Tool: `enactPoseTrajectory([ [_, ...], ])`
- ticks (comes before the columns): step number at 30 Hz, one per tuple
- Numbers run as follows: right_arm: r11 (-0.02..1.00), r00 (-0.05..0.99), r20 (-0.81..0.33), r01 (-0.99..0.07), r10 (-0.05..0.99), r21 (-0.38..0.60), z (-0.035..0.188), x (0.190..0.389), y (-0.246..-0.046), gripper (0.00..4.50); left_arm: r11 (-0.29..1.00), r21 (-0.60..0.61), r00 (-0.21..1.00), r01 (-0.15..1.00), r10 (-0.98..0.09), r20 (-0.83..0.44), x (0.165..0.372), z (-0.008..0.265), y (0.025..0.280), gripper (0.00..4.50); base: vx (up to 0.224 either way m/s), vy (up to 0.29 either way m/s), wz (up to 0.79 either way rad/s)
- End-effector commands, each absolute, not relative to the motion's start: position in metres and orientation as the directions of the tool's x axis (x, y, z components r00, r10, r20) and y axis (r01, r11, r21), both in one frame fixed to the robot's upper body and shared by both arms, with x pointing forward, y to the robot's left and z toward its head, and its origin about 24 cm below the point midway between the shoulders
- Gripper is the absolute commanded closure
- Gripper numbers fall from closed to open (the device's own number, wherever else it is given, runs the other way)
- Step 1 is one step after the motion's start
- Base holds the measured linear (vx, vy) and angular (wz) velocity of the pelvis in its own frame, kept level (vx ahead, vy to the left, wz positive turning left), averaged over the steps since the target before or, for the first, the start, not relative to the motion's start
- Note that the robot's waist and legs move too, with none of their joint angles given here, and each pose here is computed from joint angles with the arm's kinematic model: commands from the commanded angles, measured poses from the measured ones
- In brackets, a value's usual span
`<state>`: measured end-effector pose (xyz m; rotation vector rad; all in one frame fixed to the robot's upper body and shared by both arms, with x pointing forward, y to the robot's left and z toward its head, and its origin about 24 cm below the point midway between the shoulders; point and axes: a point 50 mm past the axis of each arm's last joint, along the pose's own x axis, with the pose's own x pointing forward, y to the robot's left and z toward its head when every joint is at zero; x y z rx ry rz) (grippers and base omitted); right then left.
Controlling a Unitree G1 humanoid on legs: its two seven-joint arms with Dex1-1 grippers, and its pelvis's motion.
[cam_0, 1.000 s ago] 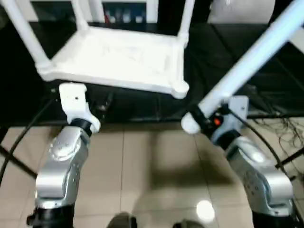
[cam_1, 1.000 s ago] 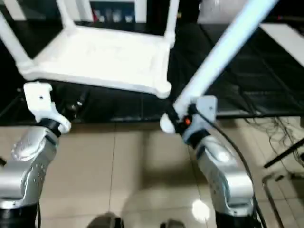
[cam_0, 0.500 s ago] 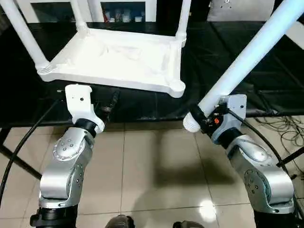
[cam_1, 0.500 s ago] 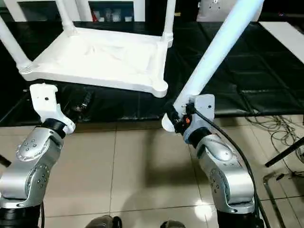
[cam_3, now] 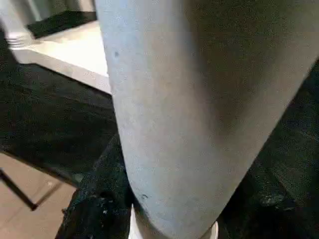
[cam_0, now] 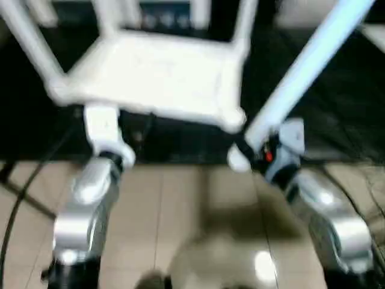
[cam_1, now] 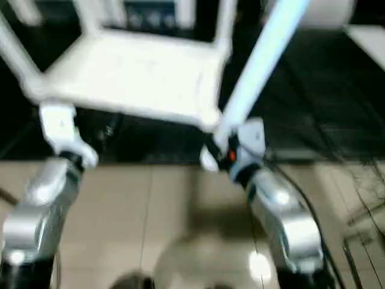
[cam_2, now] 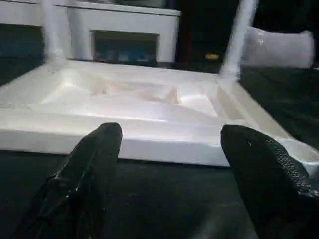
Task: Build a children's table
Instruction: Move to table
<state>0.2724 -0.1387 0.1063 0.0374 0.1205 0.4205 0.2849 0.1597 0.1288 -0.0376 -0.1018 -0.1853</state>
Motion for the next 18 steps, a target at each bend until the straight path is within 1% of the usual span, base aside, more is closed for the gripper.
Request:
enactPoseTrajectory([
  [1, 0.904, 0.903, -0.070, -0.419, 0.425, 0.082, 0.1117, 0.2720, -0.1328, 2.62, 0.985, -0.013, 0.981, 0.171, -0.169, 0.100, 0.2837, 0.1278, 0.1661, 0.89, 0.037, -0.022, 0.50],
  [10, 0.910, 0.908, -0.070, -0.407, 0.413, 0.082, 0.1107, 0.2724, -0.1364, 2.62, 0.983, -0.005, 0.978, 0.185, -0.184, 0.100, 0.2833, 0.1275, 0.1640, 0.89, 0.025, -0.061, 0.06],
  [13, 0.910, 0.908, -0.070, -0.407, 0.412, 0.080, 0.1099, 0.2724, -0.1361, 2.62, 0.982, -0.001, 0.977, 0.188, -0.187, 0.099, 0.2836, 0.1274, 0.1634, 0.89, 0.000, 0.000, 0.00],
  [18, 0.909, 0.907, -0.075, -0.409, 0.414, 0.076, 0.1076, 0.2723, -0.1368, 2.62, 0.981, 0.002, 0.976, 0.192, -0.192, 0.100, 0.2832, 0.1273, 0.1626, 0.89, 0.082, 0.074, 0.02],
])
